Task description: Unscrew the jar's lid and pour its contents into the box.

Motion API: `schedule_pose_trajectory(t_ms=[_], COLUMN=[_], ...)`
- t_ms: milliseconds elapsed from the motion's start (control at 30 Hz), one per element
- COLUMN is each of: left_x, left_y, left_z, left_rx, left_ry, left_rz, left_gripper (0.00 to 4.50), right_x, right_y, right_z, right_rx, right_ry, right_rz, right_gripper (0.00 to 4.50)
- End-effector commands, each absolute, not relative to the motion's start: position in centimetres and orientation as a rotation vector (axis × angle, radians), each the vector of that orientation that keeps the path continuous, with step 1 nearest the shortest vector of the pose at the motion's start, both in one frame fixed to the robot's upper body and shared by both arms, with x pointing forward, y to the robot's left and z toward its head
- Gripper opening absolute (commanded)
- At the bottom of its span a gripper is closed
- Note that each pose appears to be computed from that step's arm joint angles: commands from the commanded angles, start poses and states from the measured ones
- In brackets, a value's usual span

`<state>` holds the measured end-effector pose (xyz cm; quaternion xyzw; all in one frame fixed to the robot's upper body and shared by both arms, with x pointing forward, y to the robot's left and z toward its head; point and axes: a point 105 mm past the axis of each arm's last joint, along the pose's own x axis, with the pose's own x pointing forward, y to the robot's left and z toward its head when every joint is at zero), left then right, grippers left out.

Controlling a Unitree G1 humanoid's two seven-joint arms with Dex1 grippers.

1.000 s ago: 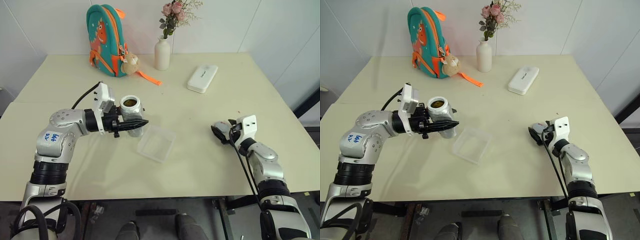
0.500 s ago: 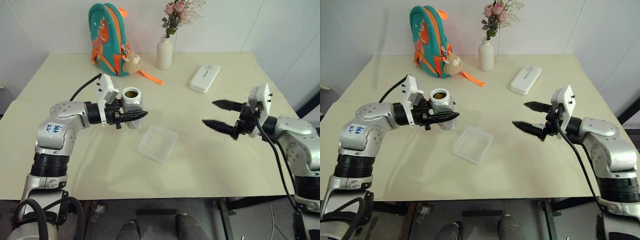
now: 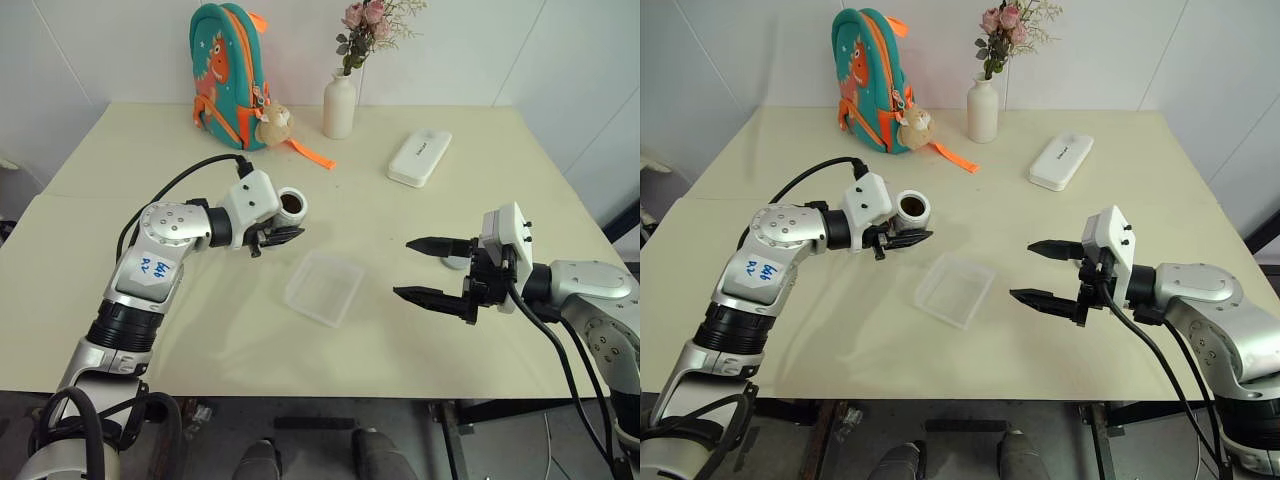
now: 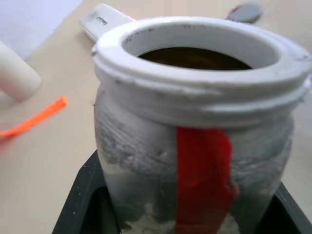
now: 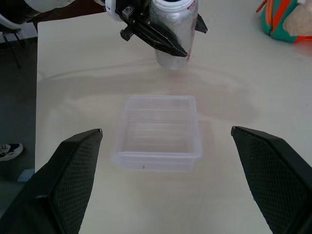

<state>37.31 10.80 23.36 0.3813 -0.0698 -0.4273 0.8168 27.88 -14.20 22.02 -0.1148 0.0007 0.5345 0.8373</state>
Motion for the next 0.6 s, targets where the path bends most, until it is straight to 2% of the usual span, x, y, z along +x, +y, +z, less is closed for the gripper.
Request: schedule_pose_trajectory(t_ms=[33, 100, 167, 233, 267, 433, 600], left_x=[37.9, 37.5, 36.9, 37.2, 36.9, 35.9, 35.9], left_y=[10.0, 9.0, 8.2, 8.4, 8.3, 7.5, 7.1], left_z=[25.8, 26.8, 27.3, 26.3, 26.3, 26.6, 24.7], left_rx=[1.204, 1.536, 1.685, 1.806, 1.887, 2.079, 2.127], left_ry=[-0.409, -0.636, -0.797, -0.828, -0.911, -1.248, -1.350], left_rz=[-0.703, -0.557, -0.485, -0.470, -0.423, -0.196, -0.182], left_gripper=[1.98, 1.98, 1.98, 1.98, 1.98, 1.98, 1.98], right_x=[27.8, 28.0, 28.2, 28.4, 28.5, 29.0, 29.6], right_y=[-13.8, -13.7, -13.6, -13.5, -13.4, -12.8, -12.2], right_z=[22.8, 22.6, 22.4, 22.1, 22.1, 22.2, 22.3], right_rx=[-0.226, -0.195, -0.181, -0.176, -0.171, -0.113, -0.048], right_ry=[-0.059, -0.064, -0.064, -0.065, -0.067, -0.097, -0.127], right_rz=[1.105, 1.089, 1.079, 1.070, 1.070, 1.056, 1.033], right_gripper=[4.46, 4.46, 4.46, 4.46, 4.46, 4.46, 4.46])
